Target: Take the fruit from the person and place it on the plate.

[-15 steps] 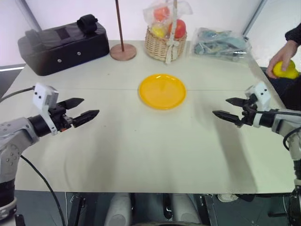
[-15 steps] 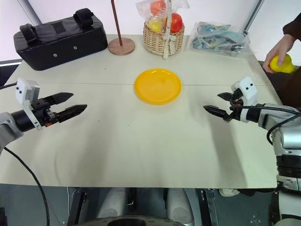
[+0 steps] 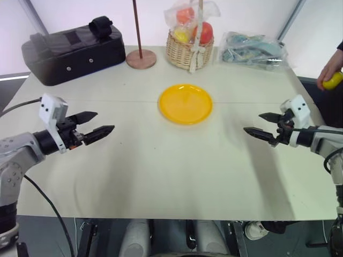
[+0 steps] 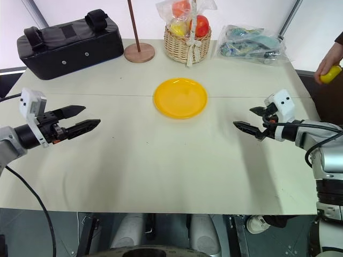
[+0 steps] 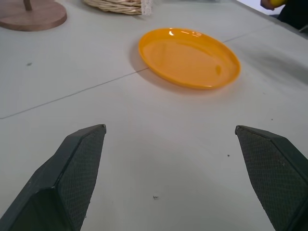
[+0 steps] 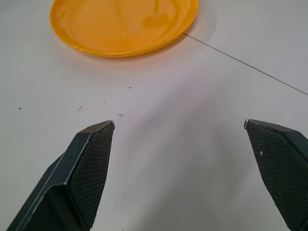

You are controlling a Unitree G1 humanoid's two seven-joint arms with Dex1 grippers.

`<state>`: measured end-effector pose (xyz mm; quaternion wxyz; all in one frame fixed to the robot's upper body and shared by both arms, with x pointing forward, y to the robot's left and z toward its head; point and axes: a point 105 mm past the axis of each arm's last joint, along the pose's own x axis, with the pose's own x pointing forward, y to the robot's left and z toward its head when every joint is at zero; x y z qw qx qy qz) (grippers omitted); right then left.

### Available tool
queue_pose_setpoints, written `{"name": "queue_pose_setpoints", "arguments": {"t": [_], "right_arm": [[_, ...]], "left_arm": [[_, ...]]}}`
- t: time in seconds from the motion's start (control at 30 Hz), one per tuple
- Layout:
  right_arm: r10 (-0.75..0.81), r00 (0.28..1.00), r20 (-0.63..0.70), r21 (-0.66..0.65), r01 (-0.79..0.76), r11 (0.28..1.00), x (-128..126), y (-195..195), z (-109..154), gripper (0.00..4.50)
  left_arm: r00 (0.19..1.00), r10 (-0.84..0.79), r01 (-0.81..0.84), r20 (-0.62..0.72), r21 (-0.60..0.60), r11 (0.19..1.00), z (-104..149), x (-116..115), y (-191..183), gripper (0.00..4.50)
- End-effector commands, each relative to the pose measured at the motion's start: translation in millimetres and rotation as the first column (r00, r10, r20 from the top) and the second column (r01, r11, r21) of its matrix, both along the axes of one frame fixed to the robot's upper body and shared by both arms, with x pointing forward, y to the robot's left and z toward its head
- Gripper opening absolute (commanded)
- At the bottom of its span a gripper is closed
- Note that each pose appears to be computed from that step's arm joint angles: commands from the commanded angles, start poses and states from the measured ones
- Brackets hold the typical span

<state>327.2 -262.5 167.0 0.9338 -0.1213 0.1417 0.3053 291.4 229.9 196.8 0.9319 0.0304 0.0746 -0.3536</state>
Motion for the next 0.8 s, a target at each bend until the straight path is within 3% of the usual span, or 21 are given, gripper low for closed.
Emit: {"name": "queue_pose_setpoints", "arguments": {"t": [0.03,0.8], "right_arm": [[0.014,0.998,0.054,-0.007,-0.014,1.000,-1.7,3.1,12.6,4.42],[0.020,0.998,0.053,-0.002,-0.020,1.000,1.9,6.4,10.8,4.42]], "left_arm": [[0.999,-0.014,0.012,0.046,0.026,1.000,11.0,0.0,-1.0,4.50],[0.998,-0.016,0.014,0.056,0.043,0.999,12.9,2.2,-2.1,4.50]]}}
